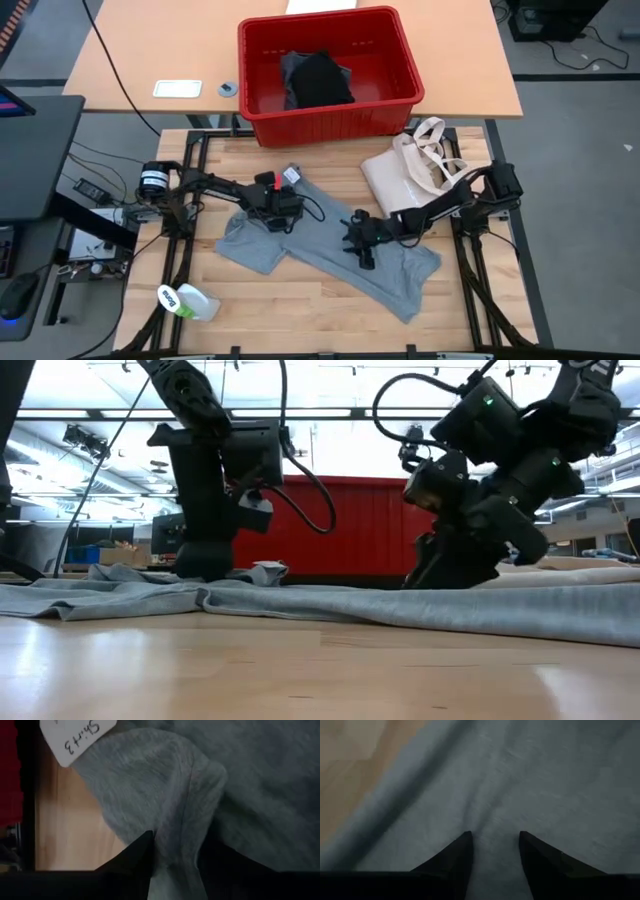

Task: Fold Laundry from Bin
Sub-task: Fold the gray shirt

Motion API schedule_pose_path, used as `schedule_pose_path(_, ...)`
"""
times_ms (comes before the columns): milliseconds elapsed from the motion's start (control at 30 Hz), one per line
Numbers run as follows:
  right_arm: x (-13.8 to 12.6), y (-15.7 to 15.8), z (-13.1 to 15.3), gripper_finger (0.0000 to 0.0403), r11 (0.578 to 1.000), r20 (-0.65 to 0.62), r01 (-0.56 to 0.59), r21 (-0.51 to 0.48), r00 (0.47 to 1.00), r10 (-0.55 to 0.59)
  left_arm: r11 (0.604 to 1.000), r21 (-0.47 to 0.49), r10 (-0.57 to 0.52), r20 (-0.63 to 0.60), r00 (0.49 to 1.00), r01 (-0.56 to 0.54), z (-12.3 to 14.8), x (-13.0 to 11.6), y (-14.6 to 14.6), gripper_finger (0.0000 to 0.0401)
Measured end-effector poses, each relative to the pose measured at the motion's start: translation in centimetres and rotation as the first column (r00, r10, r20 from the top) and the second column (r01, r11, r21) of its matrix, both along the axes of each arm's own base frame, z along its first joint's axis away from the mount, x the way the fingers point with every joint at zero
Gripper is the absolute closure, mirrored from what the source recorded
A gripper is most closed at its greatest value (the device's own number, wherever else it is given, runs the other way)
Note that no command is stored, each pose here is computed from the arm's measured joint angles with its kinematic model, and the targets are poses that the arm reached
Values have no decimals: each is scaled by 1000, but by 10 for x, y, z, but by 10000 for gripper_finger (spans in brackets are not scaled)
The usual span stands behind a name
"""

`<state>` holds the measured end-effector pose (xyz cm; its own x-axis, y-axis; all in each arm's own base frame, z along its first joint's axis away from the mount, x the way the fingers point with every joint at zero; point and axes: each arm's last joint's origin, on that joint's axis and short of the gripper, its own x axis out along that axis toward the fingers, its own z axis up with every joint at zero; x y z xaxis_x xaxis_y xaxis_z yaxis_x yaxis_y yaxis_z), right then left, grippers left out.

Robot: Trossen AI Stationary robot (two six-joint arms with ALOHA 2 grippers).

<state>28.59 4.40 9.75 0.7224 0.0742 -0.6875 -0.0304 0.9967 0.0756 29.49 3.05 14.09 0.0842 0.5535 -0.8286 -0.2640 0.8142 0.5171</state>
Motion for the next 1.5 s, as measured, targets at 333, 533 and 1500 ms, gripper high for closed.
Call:
schedule_pose_path(333, -13, 33, -7, 230, 996, -64, 6, -93, 998, -12, 999, 30, -13, -69, 998, 15, 1, -4, 17, 255)
schedule_pose_path(533, -14, 37, -7, 231, 994, -55, 16, -104, 998, -22, 997, -77, -19, -47, 999, 16, -1, -4, 25, 255)
schedule_pose_path(1500, -13, 36, -6, 231, 991, -21, 51, -127, 998, -54, 975, -216, -33, 59, 998, 45, 40, 6, 23, 389)
